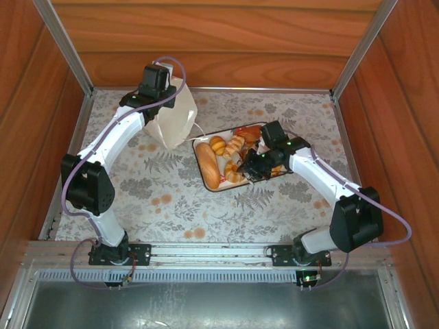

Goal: Take the fake bread out of the paper bag

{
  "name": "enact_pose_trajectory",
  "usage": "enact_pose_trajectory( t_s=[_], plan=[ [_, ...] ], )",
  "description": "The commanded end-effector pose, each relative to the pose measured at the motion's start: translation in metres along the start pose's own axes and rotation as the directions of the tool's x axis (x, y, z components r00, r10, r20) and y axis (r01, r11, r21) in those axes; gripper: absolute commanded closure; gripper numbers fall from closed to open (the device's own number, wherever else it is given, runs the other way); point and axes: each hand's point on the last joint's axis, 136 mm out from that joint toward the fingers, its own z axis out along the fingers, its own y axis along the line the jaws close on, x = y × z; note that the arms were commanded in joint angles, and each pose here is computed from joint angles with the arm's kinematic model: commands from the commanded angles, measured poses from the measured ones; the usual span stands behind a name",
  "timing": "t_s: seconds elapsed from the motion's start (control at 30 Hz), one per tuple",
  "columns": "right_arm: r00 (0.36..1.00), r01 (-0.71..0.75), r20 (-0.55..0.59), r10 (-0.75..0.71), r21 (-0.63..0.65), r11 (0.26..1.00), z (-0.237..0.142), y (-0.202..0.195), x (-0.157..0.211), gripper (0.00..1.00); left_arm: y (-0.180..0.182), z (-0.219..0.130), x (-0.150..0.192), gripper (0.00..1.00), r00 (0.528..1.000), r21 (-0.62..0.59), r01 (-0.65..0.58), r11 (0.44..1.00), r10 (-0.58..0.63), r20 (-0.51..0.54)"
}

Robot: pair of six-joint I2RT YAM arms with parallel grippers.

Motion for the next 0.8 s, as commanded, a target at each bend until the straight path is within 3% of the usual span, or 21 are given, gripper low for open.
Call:
enact_pose_trajectory(
  t_s=[0.0, 0.27, 0.77],
  plan=[
    [1.0, 0.008, -0.027, -0.009, -0.044, 0.999, -0.006, 0.011, 0.004, 0.79, -0.004, 0.002, 0.003, 1.0, 1.0, 0.002, -0.007, 1.0, 0.007, -0.012],
    [0.999, 0.02, -0.032, -0.021, -0.033, 0.999, -0.015, 0.009, 0.012, 0.57, -0.007, 0.004, 0.0, 1.0, 1.0, 0.002, -0.012, 1.0, 0.012, -0.007],
    [0.998, 0.058, -0.024, -0.06, -0.052, 0.997, -0.038, 0.023, 0.019, 0.52, -0.005, 0.002, -0.005, 1.0, 1.0, -0.01, -0.021, 1.0, 0.021, 0.006]
  ],
)
